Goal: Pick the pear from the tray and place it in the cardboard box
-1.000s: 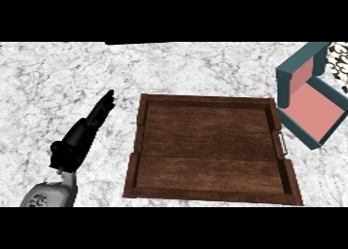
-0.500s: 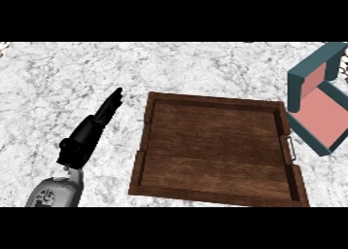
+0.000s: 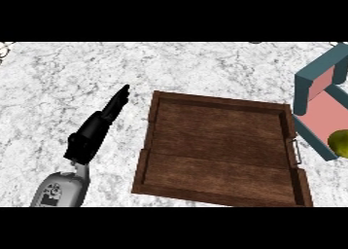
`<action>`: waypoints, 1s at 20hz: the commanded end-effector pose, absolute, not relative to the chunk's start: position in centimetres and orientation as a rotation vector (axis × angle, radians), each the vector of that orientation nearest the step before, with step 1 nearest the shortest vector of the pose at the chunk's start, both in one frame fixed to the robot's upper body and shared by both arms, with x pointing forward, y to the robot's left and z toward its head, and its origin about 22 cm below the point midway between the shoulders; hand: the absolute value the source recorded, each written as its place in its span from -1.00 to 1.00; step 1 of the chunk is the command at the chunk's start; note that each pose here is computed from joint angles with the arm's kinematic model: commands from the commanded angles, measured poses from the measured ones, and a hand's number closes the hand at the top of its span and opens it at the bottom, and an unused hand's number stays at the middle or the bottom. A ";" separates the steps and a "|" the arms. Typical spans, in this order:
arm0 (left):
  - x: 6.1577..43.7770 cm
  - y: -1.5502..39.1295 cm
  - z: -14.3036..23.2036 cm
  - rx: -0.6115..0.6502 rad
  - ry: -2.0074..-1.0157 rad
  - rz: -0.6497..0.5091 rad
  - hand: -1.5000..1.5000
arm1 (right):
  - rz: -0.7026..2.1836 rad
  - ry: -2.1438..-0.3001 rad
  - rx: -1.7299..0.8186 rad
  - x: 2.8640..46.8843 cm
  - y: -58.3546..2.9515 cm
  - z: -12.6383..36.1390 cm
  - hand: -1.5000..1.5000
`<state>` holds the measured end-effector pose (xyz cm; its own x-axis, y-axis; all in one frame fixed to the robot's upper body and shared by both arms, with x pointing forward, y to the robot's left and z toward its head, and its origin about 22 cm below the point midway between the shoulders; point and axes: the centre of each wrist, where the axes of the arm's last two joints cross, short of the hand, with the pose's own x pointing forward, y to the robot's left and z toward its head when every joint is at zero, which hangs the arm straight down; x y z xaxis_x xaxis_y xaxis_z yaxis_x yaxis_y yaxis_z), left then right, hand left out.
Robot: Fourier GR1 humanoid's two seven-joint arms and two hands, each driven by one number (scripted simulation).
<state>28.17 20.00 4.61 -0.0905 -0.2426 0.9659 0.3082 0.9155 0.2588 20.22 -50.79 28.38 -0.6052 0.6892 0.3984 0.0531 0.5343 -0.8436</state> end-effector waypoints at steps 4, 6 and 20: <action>27.5 20.2 3.9 -0.056 -1.596 -0.464 0.00 | 1.066 -1.993 -0.548 24.4 -48.5 28.0 1.00; 29.1 19.4 4.1 -0.054 -1.602 -0.479 0.00 | 1.070 -2.003 -0.652 25.2 -48.2 29.8 1.00; 29.8 19.5 6.1 -0.068 -1.615 -0.491 0.00 | 1.214 -1.801 -0.623 33.5 -41.0 18.2 1.00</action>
<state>28.74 20.39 4.83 -0.1008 -0.2434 0.9647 0.3165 0.9114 0.2630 31.37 -43.75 20.68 -0.5456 0.7637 0.3451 0.0147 0.4205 -0.9072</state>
